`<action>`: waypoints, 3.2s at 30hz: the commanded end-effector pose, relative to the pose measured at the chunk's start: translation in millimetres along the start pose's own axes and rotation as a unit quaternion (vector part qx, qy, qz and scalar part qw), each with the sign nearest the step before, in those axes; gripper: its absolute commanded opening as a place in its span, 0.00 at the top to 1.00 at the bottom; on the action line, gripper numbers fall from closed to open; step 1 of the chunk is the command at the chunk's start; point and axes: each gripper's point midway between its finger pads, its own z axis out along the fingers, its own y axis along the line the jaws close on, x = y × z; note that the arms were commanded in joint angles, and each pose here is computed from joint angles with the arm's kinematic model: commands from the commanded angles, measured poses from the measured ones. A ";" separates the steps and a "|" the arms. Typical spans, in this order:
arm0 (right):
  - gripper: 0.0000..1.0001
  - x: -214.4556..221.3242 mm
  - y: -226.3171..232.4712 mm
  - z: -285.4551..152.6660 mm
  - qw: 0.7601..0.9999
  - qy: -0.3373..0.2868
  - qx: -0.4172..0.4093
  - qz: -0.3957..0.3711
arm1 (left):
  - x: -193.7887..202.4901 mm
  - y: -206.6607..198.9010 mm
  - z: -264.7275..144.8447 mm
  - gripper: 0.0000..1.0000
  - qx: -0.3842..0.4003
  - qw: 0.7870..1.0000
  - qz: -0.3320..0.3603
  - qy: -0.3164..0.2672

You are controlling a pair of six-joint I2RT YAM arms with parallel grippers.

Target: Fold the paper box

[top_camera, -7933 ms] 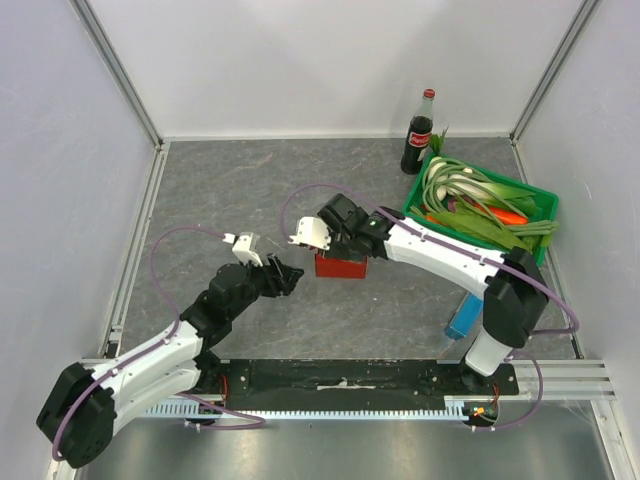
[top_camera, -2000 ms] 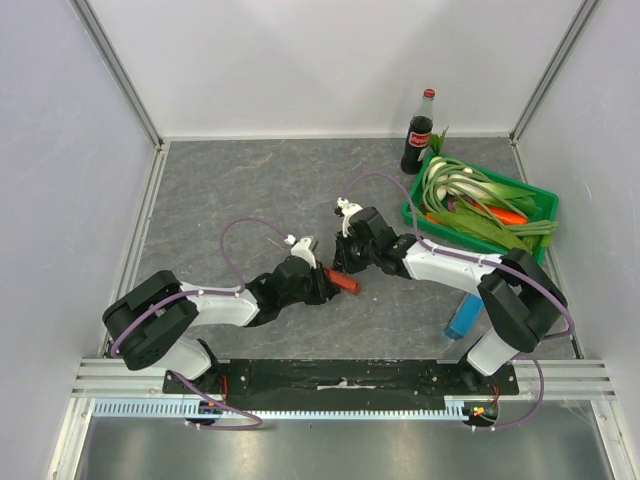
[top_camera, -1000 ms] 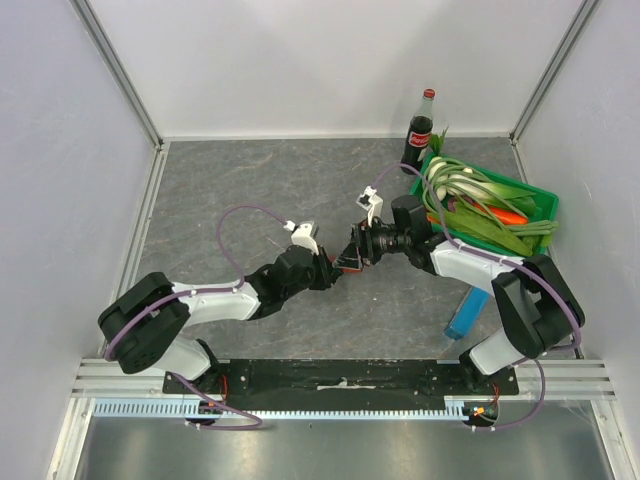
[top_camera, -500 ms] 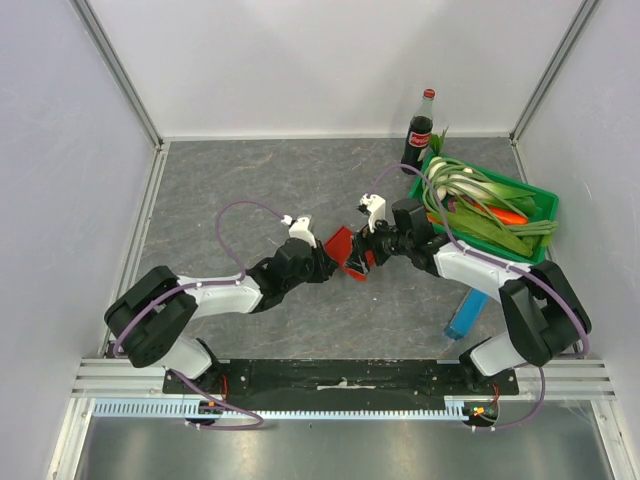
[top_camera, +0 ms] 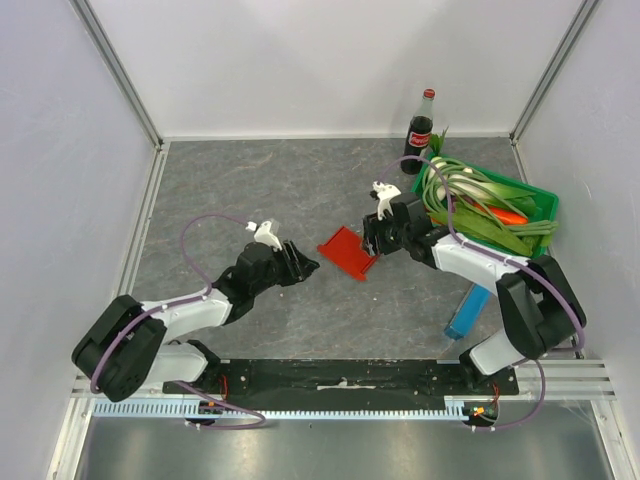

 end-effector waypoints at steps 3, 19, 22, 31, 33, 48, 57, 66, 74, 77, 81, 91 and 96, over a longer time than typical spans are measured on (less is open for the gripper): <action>0.63 -14.5 -22.2 26.9 0.998 -0.007 0.003 0.066 | -4.9 -16.8 2.7 0.43 0.070 0.995 -0.069 0.015; 0.46 23.4 -30.6 5.3 0.987 0.002 0.026 0.159 | -15.3 -9.5 19.4 0.39 0.069 0.994 -0.077 0.022; 0.54 30.2 -30.9 8.9 0.985 0.005 0.015 0.173 | -19.6 -10.2 20.0 0.38 0.069 0.995 -0.075 0.016; 0.60 43.2 -37.0 13.0 0.983 0.013 0.003 0.181 | -40.7 1.7 25.6 0.28 0.042 0.997 -0.058 0.004; 0.57 32.1 -36.2 5.6 0.984 -0.009 0.003 0.180 | -45.0 5.3 25.2 0.27 0.034 0.998 -0.053 -0.002; 0.62 29.2 -26.8 18.9 0.981 0.001 -0.033 0.190 | -66.7 27.9 63.9 0.28 0.005 0.998 0.026 0.057; 0.69 52.0 -33.6 19.4 0.980 0.016 -0.018 0.196 | -49.2 21.1 99.0 0.34 0.059 0.989 0.026 0.130; 0.72 72.6 -44.3 15.2 0.980 0.031 -0.004 0.199 | -37.6 19.8 110.9 0.33 0.085 0.984 0.007 0.154; 0.73 69.5 -45.6 16.9 0.981 0.028 -0.007 0.194 | -25.3 -5.8 108.1 0.34 0.171 0.968 -0.034 0.182; 0.73 68.8 -46.2 17.7 0.981 0.030 -0.008 0.191 | -26.2 -12.4 108.7 0.40 0.192 0.963 -0.041 0.185; 0.68 67.8 -47.1 17.4 0.984 0.038 -0.008 0.173 | -25.1 -17.1 108.9 0.58 0.205 0.958 -0.063 0.192; 0.35 11.8 -17.3 -35.7 0.997 0.005 0.082 -0.002 | -19.1 -9.2 76.4 0.73 0.120 0.961 -0.161 0.188; 0.18 3.6 58.0 -62.3 0.985 -0.031 0.036 -0.167 | -12.2 -8.9 44.1 0.74 0.045 0.947 -0.233 0.215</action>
